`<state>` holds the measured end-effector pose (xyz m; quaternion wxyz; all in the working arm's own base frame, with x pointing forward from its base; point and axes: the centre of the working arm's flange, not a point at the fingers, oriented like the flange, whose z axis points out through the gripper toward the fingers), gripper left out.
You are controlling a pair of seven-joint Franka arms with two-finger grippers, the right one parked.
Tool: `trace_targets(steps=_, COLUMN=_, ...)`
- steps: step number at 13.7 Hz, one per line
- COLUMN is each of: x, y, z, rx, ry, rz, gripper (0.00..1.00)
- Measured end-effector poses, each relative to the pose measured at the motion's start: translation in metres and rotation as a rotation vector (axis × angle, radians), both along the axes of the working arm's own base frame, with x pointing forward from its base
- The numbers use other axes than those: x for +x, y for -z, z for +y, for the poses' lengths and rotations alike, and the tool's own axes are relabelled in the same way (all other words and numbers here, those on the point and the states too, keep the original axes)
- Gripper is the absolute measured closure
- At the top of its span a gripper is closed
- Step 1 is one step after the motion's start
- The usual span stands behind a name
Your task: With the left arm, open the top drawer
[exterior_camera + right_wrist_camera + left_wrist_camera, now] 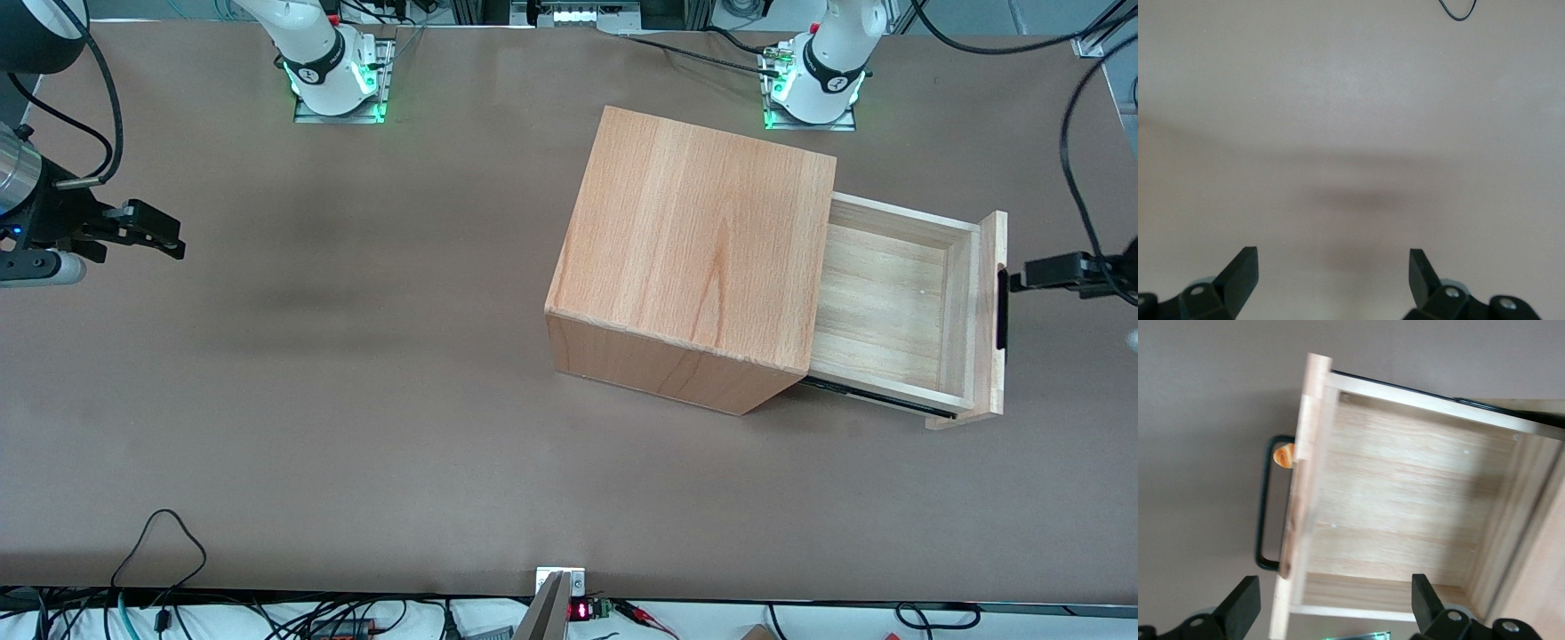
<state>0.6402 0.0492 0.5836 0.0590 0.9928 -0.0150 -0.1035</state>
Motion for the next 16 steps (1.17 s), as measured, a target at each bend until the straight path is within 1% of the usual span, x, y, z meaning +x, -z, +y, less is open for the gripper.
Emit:
trace_targets(steps=4, x=-0.012, y=-0.025, z=-0.048, rx=0.017, ry=0.014, rz=-0.020, gripper=0.00)
trace_targets(steps=5, x=-0.015, y=-0.027, z=-0.061, rx=0.029, ry=0.024, rz=-0.028, gripper=0.00)
trace_targets(steps=7, x=-0.021, y=-0.025, z=-0.076, rx=0.056, ry=0.032, rz=-0.059, gripper=0.00)
trace_targets(steps=9, x=-0.031, y=-0.018, z=-0.071, rx=0.064, ry=0.019, rz=-0.076, gripper=0.00)
trace_targets(steps=12, x=-0.047, y=-0.007, z=-0.063, rx=0.070, ry=0.002, rz=-0.084, gripper=0.00)
trace_targets(steps=16, x=-0.058, y=0.005, z=-0.061, rx=0.074, ry=-0.005, rz=-0.098, gripper=0.00)
